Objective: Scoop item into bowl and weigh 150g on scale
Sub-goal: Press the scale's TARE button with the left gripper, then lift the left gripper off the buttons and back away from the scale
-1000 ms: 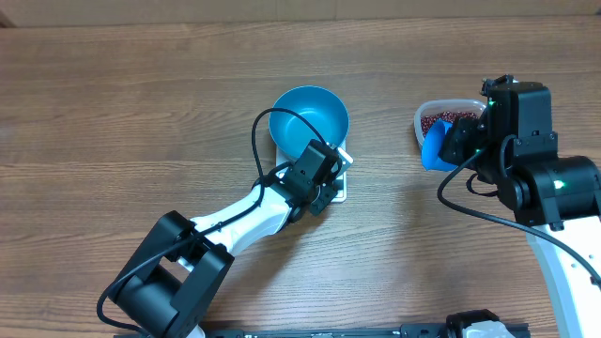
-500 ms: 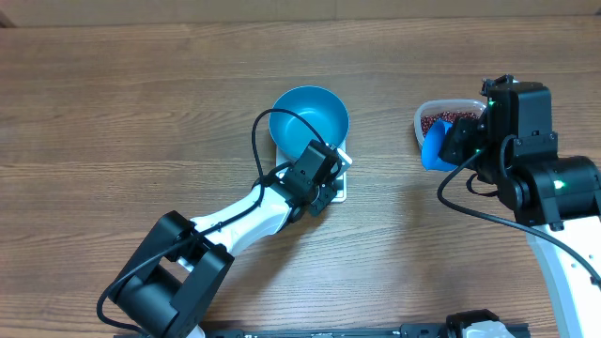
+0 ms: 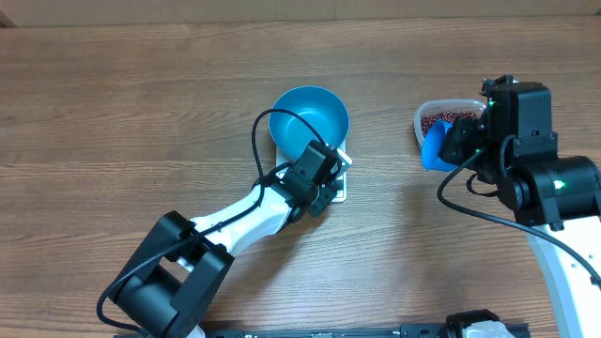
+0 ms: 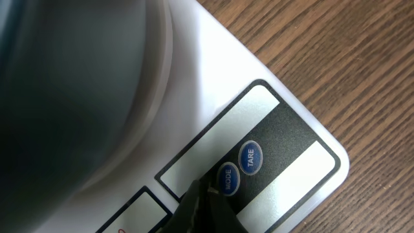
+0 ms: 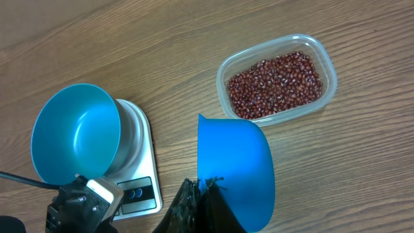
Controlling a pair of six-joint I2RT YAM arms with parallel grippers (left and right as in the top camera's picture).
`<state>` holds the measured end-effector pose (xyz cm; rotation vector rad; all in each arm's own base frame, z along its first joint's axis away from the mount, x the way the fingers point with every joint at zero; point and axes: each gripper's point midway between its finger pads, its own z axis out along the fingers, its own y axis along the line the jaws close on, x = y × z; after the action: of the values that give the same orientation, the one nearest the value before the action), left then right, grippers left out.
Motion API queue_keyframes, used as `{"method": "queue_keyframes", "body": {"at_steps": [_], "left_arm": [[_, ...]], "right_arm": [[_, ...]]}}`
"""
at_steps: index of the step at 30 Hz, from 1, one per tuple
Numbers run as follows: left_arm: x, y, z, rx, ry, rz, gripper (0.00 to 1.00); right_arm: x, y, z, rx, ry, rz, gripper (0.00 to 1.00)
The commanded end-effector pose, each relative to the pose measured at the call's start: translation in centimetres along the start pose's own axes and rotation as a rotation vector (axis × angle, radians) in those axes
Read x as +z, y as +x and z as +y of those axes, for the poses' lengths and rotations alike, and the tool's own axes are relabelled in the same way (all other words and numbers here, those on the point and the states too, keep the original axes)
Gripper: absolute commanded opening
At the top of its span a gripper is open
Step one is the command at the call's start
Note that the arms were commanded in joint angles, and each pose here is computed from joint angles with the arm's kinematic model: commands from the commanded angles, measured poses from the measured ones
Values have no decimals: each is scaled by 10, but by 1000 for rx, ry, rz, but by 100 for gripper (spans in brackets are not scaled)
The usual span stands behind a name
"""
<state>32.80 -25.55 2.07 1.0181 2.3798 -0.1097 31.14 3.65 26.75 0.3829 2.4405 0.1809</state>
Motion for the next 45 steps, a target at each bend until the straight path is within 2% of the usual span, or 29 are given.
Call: {"method": "queue_keyframes", "body": {"at_steps": [1, 45], "left_arm": [[7, 13, 2, -5, -10, 36, 4], [15, 22, 1, -5, -18, 56, 4]], "right_arm": [[-8, -9, 3, 8, -15, -28, 4], [-8, -5, -1, 3, 3, -13, 4]]}}
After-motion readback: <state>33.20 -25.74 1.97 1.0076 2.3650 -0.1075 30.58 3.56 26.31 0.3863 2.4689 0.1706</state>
